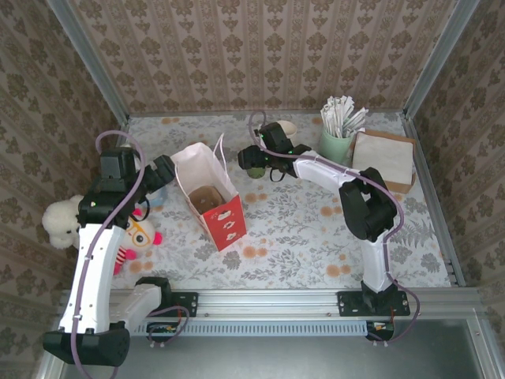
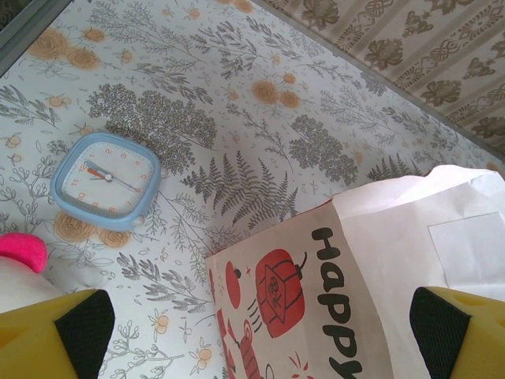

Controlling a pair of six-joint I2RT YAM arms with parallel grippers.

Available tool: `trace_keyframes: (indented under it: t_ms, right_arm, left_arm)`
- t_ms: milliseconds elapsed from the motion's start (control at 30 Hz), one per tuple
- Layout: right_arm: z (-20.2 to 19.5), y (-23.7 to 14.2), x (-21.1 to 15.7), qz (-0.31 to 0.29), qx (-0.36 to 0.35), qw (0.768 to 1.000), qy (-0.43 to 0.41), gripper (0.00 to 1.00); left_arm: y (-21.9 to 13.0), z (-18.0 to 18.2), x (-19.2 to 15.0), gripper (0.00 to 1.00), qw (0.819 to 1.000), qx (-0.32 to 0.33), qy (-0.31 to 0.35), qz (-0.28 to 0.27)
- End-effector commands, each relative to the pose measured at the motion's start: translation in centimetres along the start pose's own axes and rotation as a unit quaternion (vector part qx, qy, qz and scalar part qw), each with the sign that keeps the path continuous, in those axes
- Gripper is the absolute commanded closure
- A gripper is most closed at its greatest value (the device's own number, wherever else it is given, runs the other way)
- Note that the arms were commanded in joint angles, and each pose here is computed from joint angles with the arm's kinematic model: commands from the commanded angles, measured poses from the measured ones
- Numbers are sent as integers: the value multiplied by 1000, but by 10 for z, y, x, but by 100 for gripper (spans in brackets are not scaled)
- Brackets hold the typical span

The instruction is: Pack the takeout coffee

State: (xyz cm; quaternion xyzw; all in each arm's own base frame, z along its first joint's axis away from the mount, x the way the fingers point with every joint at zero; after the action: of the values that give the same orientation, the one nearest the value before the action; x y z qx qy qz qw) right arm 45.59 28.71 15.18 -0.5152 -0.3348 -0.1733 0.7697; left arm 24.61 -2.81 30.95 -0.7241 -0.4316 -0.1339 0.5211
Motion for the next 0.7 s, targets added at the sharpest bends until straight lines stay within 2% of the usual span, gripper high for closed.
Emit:
trace_keyframes:
  t_ms: [0, 200, 433, 667]
  right_arm:
    - [-7, 9, -4, 24, -19, 999, -23, 0]
    - [-7, 13, -1, 18, -21, 999, -17, 1]
    - [-7, 4, 4, 11, -25, 1000, -4, 14]
    - [-2, -2, 2, 13, -18, 1000, 0, 18]
  left_arm:
    - [-2, 6, -2, 0, 1000, 13, 12, -2]
    - [-3, 5, -1, 0, 1000, 8, 15, -2]
    - [-1, 0, -2, 0, 1000, -8, 23, 1]
    - [-4, 1, -3, 0, 999, -11, 32, -3]
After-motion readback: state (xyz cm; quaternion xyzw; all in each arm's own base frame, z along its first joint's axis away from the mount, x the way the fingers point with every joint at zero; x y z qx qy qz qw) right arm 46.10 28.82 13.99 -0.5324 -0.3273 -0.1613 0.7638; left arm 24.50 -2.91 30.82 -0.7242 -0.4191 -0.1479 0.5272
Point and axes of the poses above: each hand's point on the last joint's axis, 136 mm out from that joint toward the fingers, its own y axis out along the fingers, its own z axis along the line the jaws close on, x = y × z, the point moved 4 cm from there along -y, back along the fingers, and after that the axes turned 2 degrees about -y, right-handed, at the moved point
